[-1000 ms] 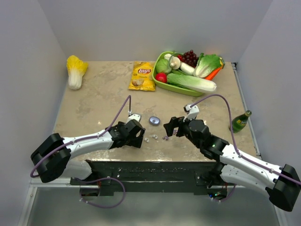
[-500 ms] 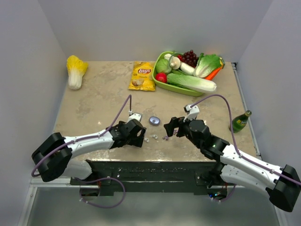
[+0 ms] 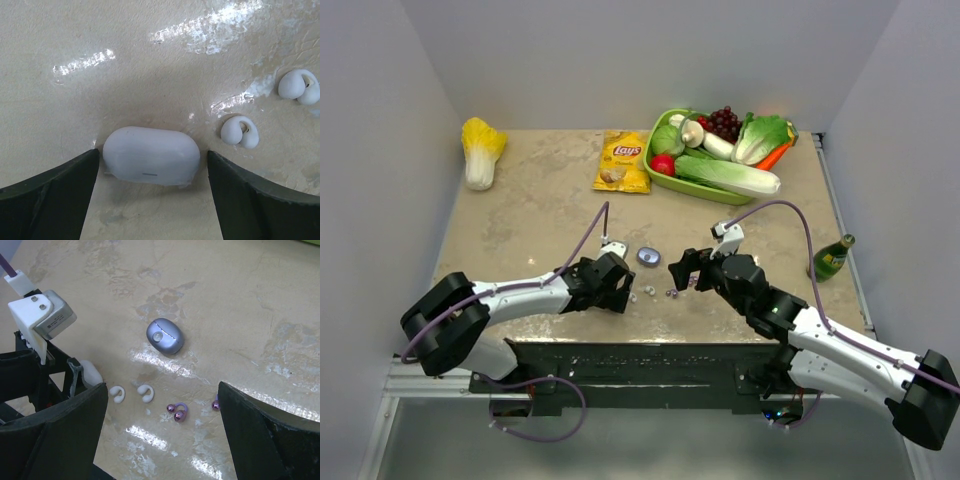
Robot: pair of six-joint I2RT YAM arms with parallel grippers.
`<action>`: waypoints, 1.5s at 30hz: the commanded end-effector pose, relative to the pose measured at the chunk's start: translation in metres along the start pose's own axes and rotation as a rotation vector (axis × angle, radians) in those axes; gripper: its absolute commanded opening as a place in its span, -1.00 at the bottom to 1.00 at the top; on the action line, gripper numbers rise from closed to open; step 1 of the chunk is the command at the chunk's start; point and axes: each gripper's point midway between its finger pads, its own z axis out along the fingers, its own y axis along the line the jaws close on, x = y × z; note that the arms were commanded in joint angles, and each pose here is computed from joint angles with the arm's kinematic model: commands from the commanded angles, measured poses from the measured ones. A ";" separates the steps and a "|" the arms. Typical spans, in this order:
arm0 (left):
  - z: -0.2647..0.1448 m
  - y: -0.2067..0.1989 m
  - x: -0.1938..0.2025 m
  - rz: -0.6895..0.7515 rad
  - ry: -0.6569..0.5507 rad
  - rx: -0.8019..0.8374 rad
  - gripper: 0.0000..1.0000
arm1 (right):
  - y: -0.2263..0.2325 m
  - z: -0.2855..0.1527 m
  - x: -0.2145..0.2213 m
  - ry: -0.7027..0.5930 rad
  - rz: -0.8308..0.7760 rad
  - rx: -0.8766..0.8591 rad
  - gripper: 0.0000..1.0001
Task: Insert the wireless bluetooth earbuds into the charging case
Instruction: Pick up the charging case at the center of the board.
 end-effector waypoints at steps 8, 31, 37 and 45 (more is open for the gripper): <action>0.000 -0.004 0.000 0.032 0.027 0.007 0.68 | 0.004 -0.004 -0.007 -0.023 0.008 -0.021 0.87; 0.001 0.002 0.010 0.025 0.060 -0.025 0.11 | 0.003 -0.004 -0.006 -0.018 0.012 -0.020 0.87; 0.000 -0.006 -0.008 -0.027 -0.034 0.016 -0.60 | 0.008 -0.005 -0.013 -0.028 0.020 -0.029 0.87; -0.047 -0.022 -0.090 -0.132 -0.393 0.158 -1.00 | 0.020 -0.007 -0.042 -0.030 0.040 -0.010 0.86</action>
